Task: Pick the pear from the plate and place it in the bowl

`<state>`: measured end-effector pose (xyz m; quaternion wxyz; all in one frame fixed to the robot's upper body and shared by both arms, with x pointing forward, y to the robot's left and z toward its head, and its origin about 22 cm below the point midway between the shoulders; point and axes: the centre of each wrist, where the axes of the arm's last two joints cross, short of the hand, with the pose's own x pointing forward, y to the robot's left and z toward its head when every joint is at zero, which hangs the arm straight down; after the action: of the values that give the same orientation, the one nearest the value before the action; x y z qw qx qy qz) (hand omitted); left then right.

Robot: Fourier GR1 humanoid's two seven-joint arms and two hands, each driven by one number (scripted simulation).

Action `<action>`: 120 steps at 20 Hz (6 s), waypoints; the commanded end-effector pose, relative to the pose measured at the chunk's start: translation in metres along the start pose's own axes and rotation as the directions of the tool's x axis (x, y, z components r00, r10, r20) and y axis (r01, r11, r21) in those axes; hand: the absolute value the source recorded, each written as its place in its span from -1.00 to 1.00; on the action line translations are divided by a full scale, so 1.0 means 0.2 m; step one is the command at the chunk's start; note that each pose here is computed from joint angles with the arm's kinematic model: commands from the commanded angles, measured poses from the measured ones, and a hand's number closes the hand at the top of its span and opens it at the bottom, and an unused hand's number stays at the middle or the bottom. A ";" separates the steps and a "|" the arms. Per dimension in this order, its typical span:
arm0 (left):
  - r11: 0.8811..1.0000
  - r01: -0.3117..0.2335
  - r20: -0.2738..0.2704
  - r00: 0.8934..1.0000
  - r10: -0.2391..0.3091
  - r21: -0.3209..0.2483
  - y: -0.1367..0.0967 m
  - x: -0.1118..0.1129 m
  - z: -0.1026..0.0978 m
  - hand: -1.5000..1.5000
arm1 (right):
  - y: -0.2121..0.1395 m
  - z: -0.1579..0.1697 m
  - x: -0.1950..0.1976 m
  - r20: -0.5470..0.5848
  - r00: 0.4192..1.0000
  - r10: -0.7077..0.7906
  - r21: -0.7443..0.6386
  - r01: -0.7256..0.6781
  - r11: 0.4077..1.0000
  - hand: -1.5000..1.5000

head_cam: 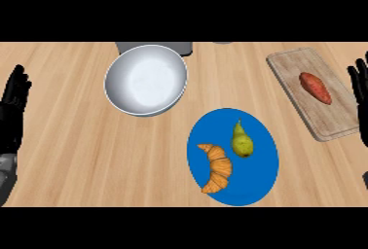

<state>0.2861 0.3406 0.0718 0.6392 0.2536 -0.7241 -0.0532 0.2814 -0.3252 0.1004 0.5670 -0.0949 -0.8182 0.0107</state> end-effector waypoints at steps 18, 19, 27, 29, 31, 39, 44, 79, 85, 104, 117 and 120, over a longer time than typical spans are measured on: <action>0.948 -0.306 0.062 0.948 0.312 -0.086 -0.11 0.07 0.04 0.00 | 0.70 0.08 0.21 -0.023 0.996 0.088 0.455 -0.068 0.888 -1.00; 0.947 -0.310 0.055 0.948 0.315 -0.081 -0.06 0.06 -0.02 0.00 | 0.61 0.00 0.32 -0.017 0.989 0.146 0.470 -0.121 0.874 -1.00; 0.944 -0.320 0.057 0.944 0.325 -0.078 -0.01 0.05 -0.03 0.00 | 0.32 -0.20 0.51 -0.100 0.849 0.519 0.648 -0.340 0.682 -1.00; 0.946 -0.312 0.067 0.946 0.318 -0.089 -0.04 0.06 -0.05 0.00 | 0.29 -0.23 0.56 -0.067 0.798 0.599 0.733 -0.368 0.572 -1.00; 0.945 -0.313 0.059 0.946 0.319 -0.090 -0.04 0.11 -0.08 0.00 | 0.27 -0.27 0.56 -0.070 0.788 0.611 0.784 -0.336 0.522 -1.00; 0.941 -0.324 0.068 0.941 0.332 -0.097 -0.09 0.08 -0.05 0.00 | 0.26 -0.38 0.56 -0.011 0.726 0.688 0.902 -0.289 0.320 -1.00; 0.940 -0.323 0.049 0.943 0.329 -0.110 -0.02 0.10 -0.04 0.00 | 0.26 -0.33 0.40 -0.014 0.692 0.722 0.917 -0.280 0.286 -1.00; 0.940 -0.325 0.058 0.942 0.332 -0.105 -0.08 0.02 -0.07 0.00 | 0.59 -0.23 -0.22 -0.036 0.683 0.730 0.931 -0.241 0.272 -1.00; 0.942 -0.317 0.055 0.945 0.324 -0.109 0.00 0.07 0.00 0.00 | 0.59 -0.08 -0.28 -0.030 0.679 0.734 0.940 -0.230 0.252 -1.00; 0.945 -0.311 0.057 0.947 0.318 -0.100 -0.03 0.11 0.01 0.00 | 0.68 -0.03 -0.43 -0.004 0.688 0.726 0.904 -0.307 0.296 1.00; 0.959 -0.284 0.017 0.959 0.285 -0.008 0.06 0.00 -0.01 0.00 | 0.31 0.12 -0.60 -0.312 0.236 0.920 0.739 -0.549 0.391 1.00; 0.960 -0.280 0.006 0.960 0.280 0.030 0.10 -0.03 0.01 0.00 | 0.25 0.25 -0.60 -0.412 0.113 0.904 0.674 -0.630 0.386 1.00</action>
<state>0.2842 0.3496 0.0755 0.6311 0.1421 -0.7618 0.0349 0.3133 -0.2650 -0.0209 0.7331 -0.3014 -0.3942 0.4651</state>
